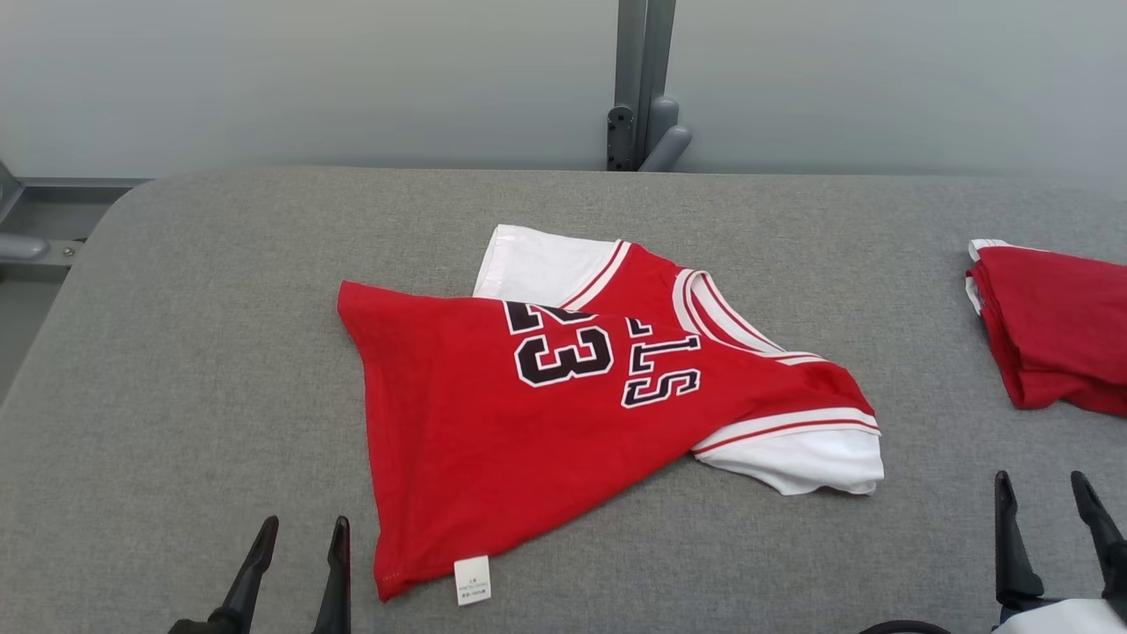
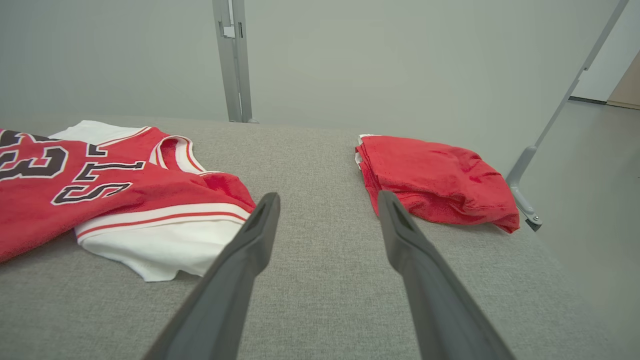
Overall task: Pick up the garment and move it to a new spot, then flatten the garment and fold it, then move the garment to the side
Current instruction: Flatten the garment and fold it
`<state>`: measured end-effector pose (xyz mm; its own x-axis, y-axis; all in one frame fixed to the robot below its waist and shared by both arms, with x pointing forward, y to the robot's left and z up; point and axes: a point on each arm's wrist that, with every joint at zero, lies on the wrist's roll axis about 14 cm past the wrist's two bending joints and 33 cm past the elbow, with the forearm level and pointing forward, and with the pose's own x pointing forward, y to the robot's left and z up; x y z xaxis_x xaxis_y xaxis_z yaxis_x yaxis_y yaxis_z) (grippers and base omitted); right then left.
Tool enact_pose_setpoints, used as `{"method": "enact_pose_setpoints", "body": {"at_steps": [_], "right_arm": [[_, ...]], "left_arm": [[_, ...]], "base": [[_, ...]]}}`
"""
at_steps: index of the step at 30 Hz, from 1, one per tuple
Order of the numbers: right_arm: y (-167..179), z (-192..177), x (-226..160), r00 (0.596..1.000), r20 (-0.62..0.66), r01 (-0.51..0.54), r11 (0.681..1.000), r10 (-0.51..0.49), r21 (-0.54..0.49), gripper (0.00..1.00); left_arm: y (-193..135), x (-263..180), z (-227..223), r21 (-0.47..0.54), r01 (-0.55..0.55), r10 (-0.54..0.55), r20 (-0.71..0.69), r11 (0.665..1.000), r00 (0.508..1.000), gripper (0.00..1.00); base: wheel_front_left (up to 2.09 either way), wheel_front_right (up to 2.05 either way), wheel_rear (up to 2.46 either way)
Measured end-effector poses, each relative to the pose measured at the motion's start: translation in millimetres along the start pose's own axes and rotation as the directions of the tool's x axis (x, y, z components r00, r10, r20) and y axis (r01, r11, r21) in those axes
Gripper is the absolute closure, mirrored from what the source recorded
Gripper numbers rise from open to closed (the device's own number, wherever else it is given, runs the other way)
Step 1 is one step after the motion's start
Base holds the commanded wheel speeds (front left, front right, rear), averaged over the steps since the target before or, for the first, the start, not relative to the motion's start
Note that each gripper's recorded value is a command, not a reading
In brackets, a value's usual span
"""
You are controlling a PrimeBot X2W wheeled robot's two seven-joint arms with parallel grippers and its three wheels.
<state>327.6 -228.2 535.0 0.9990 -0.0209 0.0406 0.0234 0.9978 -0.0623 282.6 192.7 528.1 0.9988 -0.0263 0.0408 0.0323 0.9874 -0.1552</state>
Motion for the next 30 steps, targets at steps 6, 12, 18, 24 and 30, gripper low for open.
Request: {"method": "enact_pose_setpoints", "body": {"at_steps": [6, 12, 18, 24, 30], "right_arm": [[40.1, -37.5, -3.9, 0.984, -0.118, -0.128, 0.991, 0.132, 0.038, 0.0], [59.6, -63.7, 16.9, 0.946, -0.228, -0.233, 0.972, 0.23, 0.015, 0.0], [73.5, -82.6, 41.4, 0.904, -0.31, -0.309, 0.951, 0.294, 0.0, 0.0], [90.9, -98.0, 58.0, 0.871, -0.349, -0.365, 0.931, 0.345, 0.011, 0.0], [106.9, -101.4, 67.6, 0.859, -0.337, -0.399, 0.917, 0.385, 0.032, 0.0]], "left_arm": [[-9.8, -12.6, -41.0, -0.047, 0.031, -0.037, -0.136, 0.998, 0.99, 0.0], [-14.8, -19.3, -82.8, -0.058, 0.073, -0.086, -0.286, 0.996, 0.954, 0.0], [-20.3, 7.7, -86.5, -0.081, 0.09, -0.11, -0.296, 0.993, 0.949, 0.0], [-26.1, 18.0, -100.8, -0.106, 0.1, -0.131, -0.343, 0.989, 0.93, 0.0], [-26.6, 17.1, -112.4, -0.138, 0.081, -0.128, -0.381, 0.987, 0.916, 0.0]], "base": [[0.0, 0.0, 0.0], [0.0, 0.0, 0.0], [0.0, 0.0, 0.0], [0.0, 0.0, 0.0], [0.0, 0.0, 0.0]]}}
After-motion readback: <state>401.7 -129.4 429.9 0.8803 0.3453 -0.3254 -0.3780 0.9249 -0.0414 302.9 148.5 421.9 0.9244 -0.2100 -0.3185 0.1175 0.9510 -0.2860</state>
